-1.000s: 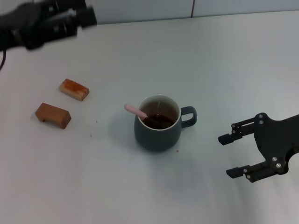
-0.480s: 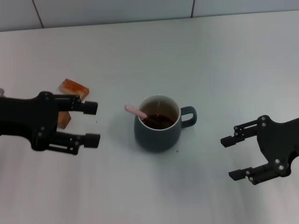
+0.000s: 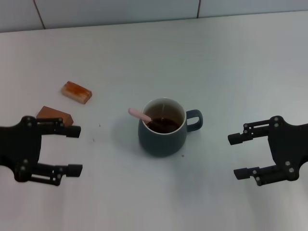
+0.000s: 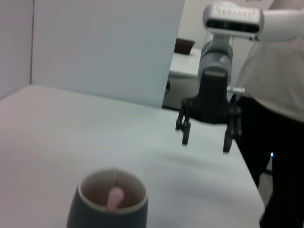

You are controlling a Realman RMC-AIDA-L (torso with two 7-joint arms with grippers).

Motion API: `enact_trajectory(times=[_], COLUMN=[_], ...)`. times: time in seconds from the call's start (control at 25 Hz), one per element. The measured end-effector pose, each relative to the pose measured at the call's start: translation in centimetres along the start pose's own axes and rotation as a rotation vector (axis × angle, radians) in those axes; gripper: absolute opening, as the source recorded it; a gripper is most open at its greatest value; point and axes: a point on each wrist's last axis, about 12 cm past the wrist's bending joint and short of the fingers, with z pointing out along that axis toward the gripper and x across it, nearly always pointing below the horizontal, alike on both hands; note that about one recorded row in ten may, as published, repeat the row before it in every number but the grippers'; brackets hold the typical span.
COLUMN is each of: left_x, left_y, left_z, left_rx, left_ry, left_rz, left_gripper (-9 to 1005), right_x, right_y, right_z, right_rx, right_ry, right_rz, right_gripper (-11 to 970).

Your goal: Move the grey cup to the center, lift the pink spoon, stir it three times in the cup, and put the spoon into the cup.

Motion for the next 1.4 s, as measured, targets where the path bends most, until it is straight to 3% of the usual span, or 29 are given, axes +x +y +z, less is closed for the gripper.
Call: enact_trajectory(times=[0.32,0.64,1.4], left_x=[2.1,3.5,4.0], left_y=[-0.8,-1.6,-2.3], left_z=[0.0,1.1,1.0], left_rx=[0.016,0.082,0.099], left_ry=[-0.003,0.076,0.063], left_rz=[-0.023,-0.076,-0.096], left_gripper=[842,842,842], right_x=[0.2,0.0,0.0], right_y=[0.1,0.0,0.1], right_z=[0.5,0.9,1.4], right_rx=[-0.014,-0.052,-0.093], right_ry=[-0.012,0.014,0.034], right_rz=[-0.006,-0.018,-0.009], right_gripper=[694,694,693])
